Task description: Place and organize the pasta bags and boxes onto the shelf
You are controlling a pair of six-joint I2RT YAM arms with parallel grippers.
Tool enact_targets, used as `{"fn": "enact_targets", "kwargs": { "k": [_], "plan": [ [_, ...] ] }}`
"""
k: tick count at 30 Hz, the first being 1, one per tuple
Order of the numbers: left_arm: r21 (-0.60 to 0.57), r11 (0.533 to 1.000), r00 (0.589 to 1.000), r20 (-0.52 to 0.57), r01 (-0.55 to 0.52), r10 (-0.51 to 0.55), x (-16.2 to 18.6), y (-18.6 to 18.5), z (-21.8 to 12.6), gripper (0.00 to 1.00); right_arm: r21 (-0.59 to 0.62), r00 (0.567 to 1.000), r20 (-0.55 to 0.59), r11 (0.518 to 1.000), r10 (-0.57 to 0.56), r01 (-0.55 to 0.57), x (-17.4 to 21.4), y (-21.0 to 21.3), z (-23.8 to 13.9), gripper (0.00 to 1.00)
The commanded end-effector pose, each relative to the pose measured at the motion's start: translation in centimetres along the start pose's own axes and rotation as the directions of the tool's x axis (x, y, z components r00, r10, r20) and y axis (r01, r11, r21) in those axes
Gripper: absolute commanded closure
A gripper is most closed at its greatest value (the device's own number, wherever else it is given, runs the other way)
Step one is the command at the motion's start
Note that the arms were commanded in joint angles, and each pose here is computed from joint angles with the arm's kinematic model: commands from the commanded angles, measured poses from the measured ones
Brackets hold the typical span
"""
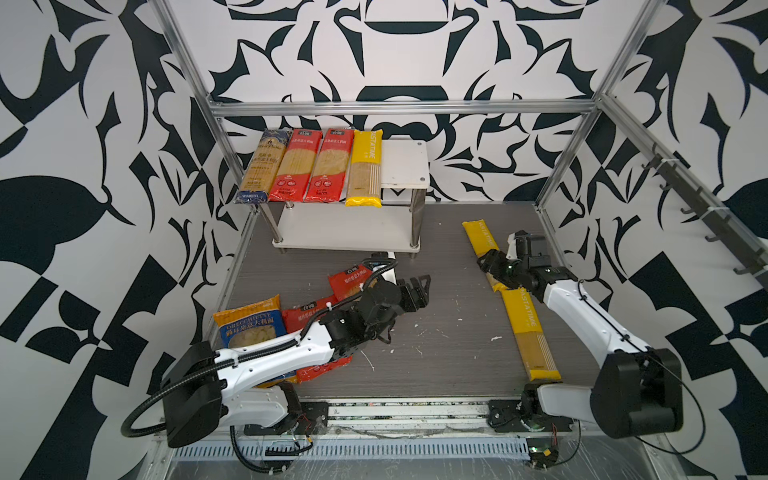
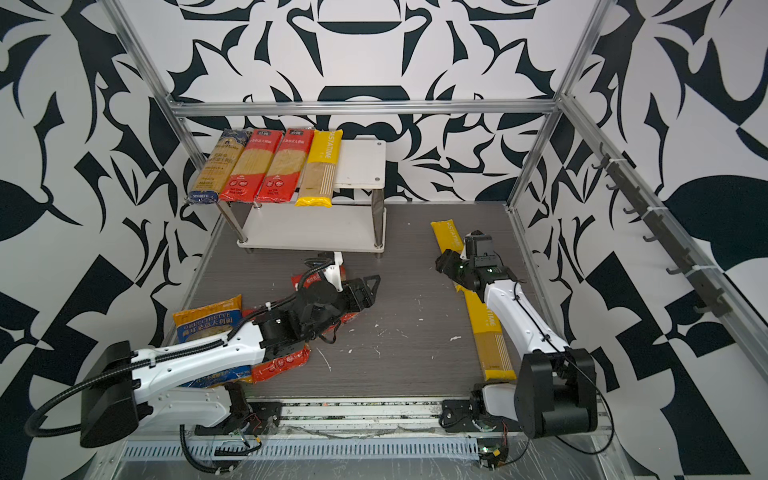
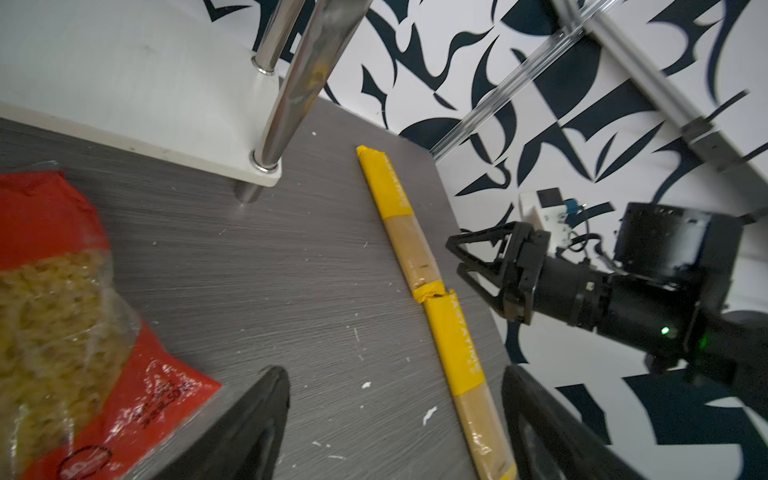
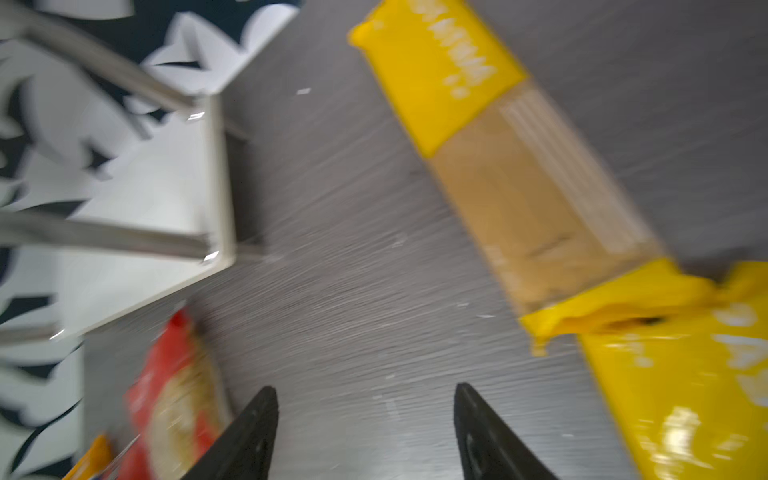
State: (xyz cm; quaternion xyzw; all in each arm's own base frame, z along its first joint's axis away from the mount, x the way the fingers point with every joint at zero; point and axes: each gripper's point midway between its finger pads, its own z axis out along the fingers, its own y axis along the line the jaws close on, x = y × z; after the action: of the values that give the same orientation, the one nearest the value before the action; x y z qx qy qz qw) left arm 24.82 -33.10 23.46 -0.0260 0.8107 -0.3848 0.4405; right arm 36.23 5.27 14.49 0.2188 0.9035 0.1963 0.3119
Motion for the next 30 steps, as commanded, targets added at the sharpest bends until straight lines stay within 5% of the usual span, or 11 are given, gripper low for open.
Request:
{"fn": "enact_targets", "kwargs": {
  "k": [1, 15, 30],
  "plan": [
    [-0.101, 0.991, 0.996, -0.027, -0.091, 0.089, 2.2, 2.6, 1.5, 0.16, 0.17, 0.997, 0.069, 0.985, -0.033, 0.021, -3.0, -3.3, 0.4, 0.28],
    [-0.203, 0.953, 0.969, -0.151, -0.224, 0.196, 7.1, 6.5, 5.2, 0.11, 0.339, 0.999, 0.025, 0.94, -0.035, 0.024, -9.6, -8.5, 8.0, 0.26],
    [-0.222, 0.958, 0.978, -0.144, -0.182, 0.152, 5.4, 7.6, 5.2, 0.1, 0.161, 0.975, -0.209, 0.986, 0.073, -0.039, -1.6, -7.0, 13.2, 0.38]
  ]
}}
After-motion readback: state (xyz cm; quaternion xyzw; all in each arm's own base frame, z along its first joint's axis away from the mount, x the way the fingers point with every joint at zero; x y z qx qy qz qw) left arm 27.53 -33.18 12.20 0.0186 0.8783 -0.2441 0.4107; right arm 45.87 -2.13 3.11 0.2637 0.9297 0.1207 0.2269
